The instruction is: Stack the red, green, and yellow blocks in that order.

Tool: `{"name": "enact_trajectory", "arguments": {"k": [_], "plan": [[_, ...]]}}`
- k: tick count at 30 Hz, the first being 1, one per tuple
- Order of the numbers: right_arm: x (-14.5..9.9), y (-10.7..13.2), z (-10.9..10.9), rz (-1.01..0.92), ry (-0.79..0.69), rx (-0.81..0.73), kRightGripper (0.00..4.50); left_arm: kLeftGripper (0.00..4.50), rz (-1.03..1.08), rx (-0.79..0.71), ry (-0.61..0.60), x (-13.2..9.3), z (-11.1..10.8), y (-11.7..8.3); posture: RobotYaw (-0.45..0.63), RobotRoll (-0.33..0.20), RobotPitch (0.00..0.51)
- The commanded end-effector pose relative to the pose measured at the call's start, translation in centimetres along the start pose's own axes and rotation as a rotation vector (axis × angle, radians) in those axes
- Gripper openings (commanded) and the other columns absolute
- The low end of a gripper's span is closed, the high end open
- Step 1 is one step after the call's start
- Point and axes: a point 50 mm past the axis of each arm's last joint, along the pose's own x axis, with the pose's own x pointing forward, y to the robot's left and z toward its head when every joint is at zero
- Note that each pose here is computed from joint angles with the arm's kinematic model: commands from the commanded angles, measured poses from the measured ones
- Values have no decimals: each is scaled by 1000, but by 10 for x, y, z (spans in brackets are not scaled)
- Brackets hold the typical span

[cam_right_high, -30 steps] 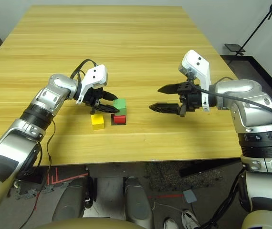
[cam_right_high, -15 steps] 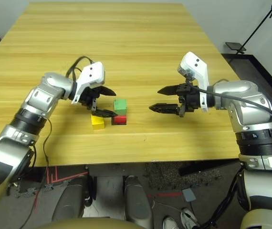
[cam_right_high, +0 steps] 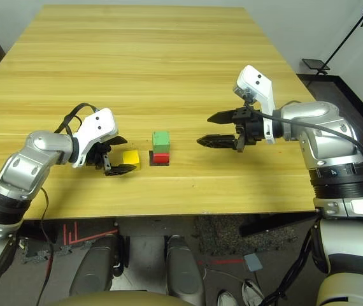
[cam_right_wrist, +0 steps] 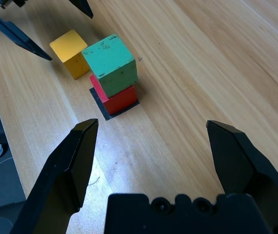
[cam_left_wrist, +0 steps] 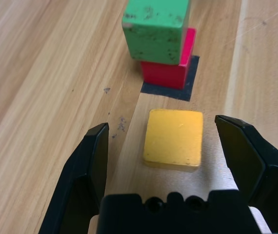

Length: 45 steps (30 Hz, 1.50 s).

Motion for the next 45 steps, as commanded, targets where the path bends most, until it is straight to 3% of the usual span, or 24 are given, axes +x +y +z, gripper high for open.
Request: {"name": "enact_trajectory", "arguments": {"k": [1,4,7,12,13,18,27,36,45], "plan": [[-1,1,2,2,-1,-5,4500,4444,-60,19,36,10,-13,-7,191,-146,67],[-2,2,0,-3,-4,-1,4500,4444,-110,5,75,12,-23,-12,179,-144,71],[-3,3,-2,-10,-6,6,4500,3852,-102,0,76,14,-25,-11,166,-141,66],[-5,5,-6,-24,-7,15,4500,2087,-106,13,46,13,-14,-6,157,-136,63],[-6,6,-6,-28,-8,17,4500,1915,-107,25,41,11,-10,-4,152,-133,65],[-8,8,-9,-39,-11,29,4500,1915,-123,48,-45,3,29,3,146,-125,61],[-8,9,-12,-49,-13,42,4500,1915,-185,132,-66,-2,81,16,139,-104,68],[-8,14,-16,-50,-15,61,4500,1915,-227,168,-66,24,97,25,106,-93,78],[-9,19,-19,-56,-17,78,4500,1915,-249,156,-60,37,89,27,87,-94,84]]}}
